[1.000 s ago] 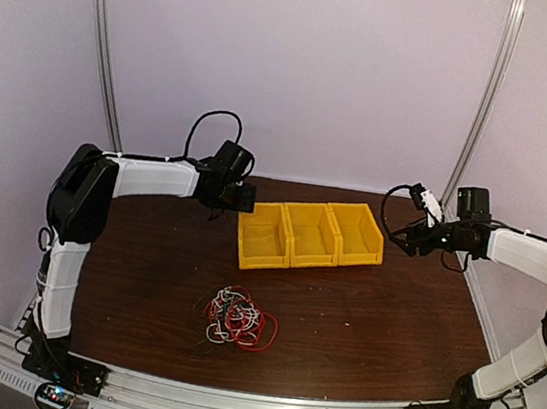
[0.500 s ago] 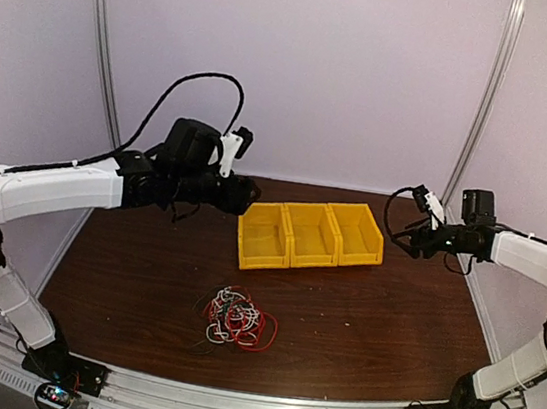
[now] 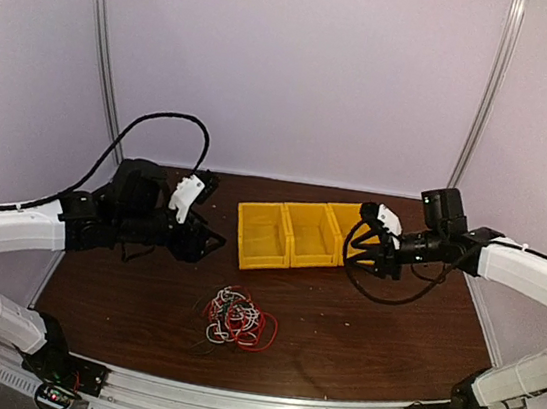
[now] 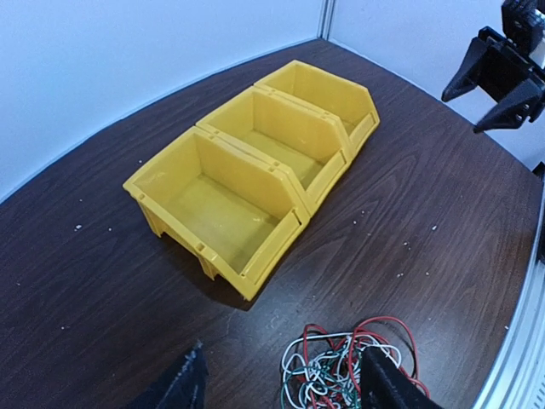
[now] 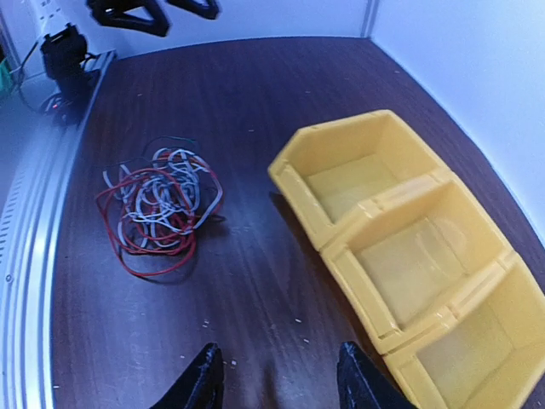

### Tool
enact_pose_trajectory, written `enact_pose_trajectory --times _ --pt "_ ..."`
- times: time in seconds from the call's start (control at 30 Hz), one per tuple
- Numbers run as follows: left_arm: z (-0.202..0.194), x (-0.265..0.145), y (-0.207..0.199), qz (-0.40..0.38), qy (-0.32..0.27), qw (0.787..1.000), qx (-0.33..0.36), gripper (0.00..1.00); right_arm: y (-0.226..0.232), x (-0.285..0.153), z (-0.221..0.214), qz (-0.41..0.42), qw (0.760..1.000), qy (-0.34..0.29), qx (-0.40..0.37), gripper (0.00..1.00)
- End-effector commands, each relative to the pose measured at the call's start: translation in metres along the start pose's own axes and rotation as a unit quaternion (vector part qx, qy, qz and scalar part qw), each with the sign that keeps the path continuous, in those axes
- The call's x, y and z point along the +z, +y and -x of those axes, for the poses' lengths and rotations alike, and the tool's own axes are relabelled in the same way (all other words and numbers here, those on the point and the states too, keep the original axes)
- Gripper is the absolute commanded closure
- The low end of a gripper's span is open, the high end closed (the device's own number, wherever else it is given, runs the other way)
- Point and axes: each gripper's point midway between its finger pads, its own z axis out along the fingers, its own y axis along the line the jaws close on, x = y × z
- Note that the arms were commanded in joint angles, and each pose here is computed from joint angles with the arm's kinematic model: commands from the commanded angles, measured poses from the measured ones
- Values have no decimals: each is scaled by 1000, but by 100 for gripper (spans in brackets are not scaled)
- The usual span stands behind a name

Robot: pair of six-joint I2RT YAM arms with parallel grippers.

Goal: Untangle the cables
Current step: Pick up one of the twisted cables from the tangled cable pile.

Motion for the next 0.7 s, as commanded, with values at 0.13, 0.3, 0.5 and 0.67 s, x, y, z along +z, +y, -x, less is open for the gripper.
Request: enact_pose_trajectory --times 0.13,0.3,0.5,0.67 --pt "0 -2 45 116 -36 992 -20 15 92 63 -1 111 987 72 -87 60" --pt "0 3 43 90 -48 995 -1 24 109 91 4 149 979 96 -98 65" --pt "-36 23 39 53 19 998 -42 30 116 122 14 165 975 102 -108 65" --pt "-55 25 42 44 52 994 -80 32 132 141 19 205 968 103 -96 65"
